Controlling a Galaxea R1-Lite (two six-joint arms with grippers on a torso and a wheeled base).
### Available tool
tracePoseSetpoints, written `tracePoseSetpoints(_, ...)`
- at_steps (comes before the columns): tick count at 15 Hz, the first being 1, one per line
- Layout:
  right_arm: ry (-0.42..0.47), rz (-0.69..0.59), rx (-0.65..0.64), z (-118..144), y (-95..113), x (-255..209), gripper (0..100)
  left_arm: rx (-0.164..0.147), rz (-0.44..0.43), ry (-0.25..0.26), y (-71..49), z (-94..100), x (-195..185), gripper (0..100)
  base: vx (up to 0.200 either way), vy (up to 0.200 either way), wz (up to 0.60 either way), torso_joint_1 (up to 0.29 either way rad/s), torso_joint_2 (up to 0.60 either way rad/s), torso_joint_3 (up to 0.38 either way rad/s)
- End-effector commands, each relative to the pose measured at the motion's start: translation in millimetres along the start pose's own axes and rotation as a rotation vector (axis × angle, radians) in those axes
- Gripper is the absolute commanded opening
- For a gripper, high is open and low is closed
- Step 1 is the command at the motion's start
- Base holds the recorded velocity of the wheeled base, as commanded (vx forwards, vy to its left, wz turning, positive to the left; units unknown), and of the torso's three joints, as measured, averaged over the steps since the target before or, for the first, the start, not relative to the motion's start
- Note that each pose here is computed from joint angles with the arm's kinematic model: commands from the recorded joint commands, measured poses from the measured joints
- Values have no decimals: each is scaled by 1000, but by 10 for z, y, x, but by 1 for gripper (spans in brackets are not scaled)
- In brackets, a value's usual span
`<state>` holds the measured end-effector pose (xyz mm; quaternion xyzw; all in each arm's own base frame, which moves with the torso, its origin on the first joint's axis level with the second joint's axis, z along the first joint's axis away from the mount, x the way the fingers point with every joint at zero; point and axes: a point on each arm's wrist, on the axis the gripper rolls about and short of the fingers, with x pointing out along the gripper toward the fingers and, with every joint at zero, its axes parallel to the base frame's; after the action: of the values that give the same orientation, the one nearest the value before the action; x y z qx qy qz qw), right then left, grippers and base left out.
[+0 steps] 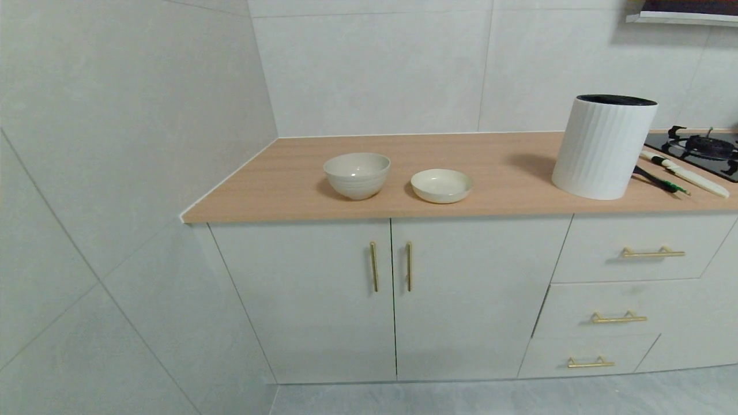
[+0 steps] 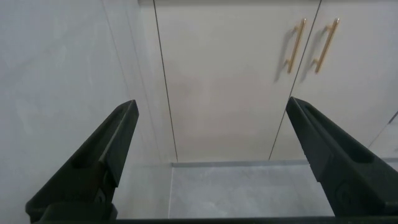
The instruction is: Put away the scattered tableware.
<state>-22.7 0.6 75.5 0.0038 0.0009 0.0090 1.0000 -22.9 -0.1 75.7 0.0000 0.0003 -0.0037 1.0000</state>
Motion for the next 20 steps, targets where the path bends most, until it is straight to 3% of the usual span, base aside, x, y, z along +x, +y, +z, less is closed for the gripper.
tracePoseSetpoints(1, 0, 0, 0, 0, 0, 0, 100, 0, 0, -1, 0, 0, 0, 100, 0, 0, 0, -173, 496, 310)
tracePoseSetpoints(12, 0, 0, 0, 0, 0, 0, 100, 0, 0, -1, 0, 0, 0, 100, 0, 0, 0, -129, 450, 315)
tracePoseSetpoints(20, 0, 0, 0, 0, 0, 0, 100, 0, 0, -1, 0, 0, 0, 100, 0, 0, 0, -9, 48, 31)
